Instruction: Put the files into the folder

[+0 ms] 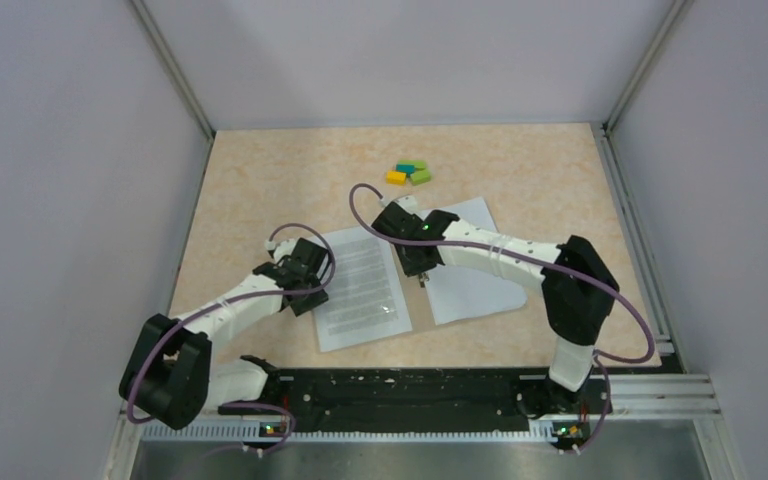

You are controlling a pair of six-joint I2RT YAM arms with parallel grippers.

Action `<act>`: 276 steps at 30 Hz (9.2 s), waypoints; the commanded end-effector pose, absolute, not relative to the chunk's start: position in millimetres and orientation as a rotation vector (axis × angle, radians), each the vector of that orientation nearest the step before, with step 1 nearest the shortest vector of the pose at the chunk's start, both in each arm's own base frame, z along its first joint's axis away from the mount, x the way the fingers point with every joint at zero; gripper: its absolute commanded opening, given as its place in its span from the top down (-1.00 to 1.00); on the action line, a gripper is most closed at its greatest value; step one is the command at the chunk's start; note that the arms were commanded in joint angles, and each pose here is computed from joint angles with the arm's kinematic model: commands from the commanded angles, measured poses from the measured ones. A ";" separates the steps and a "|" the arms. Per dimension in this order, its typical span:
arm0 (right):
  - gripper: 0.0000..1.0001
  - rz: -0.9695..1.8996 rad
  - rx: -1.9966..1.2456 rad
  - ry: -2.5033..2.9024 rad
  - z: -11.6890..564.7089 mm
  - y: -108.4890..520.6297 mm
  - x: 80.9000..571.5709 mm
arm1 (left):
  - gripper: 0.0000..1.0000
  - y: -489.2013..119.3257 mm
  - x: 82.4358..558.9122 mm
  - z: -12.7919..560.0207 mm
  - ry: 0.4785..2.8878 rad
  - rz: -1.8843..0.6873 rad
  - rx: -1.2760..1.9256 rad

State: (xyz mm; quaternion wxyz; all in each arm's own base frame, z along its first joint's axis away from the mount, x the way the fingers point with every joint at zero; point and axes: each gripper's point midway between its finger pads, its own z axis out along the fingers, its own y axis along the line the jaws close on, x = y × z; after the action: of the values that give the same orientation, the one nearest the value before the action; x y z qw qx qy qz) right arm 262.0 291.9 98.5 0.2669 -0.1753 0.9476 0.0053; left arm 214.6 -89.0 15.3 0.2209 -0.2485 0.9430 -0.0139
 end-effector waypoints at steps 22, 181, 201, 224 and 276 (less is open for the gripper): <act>0.78 -0.128 -0.568 2.497 98.1 305.7 276.2 | 0.22 -84.4 200.9 -8.7 2.661 -0.005 -0.746; 1.00 -0.284 -0.356 2.720 -14.0 189.4 229.2 | -0.13 -132.5 239.4 -10.1 2.762 -0.146 -0.928; 1.00 -0.264 -0.360 2.758 -27.2 191.3 222.3 | -0.12 -130.7 237.2 -14.2 2.773 -0.136 -0.943; 1.00 0.053 -0.369 2.684 26.9 241.1 239.2 | -0.10 -136.5 242.7 -10.8 2.781 -0.177 -0.896; 0.27 -0.098 -0.387 2.535 27.0 259.2 306.1 | -0.63 -102.7 244.8 74.7 2.591 -0.522 -0.610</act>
State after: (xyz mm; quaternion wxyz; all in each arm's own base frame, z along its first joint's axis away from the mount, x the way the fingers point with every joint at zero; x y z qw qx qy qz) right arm 294.0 255.1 26.4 0.2710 -0.1533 0.9496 -0.0367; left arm 241.0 -100.8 72.9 0.2006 -0.2254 0.9373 -0.1744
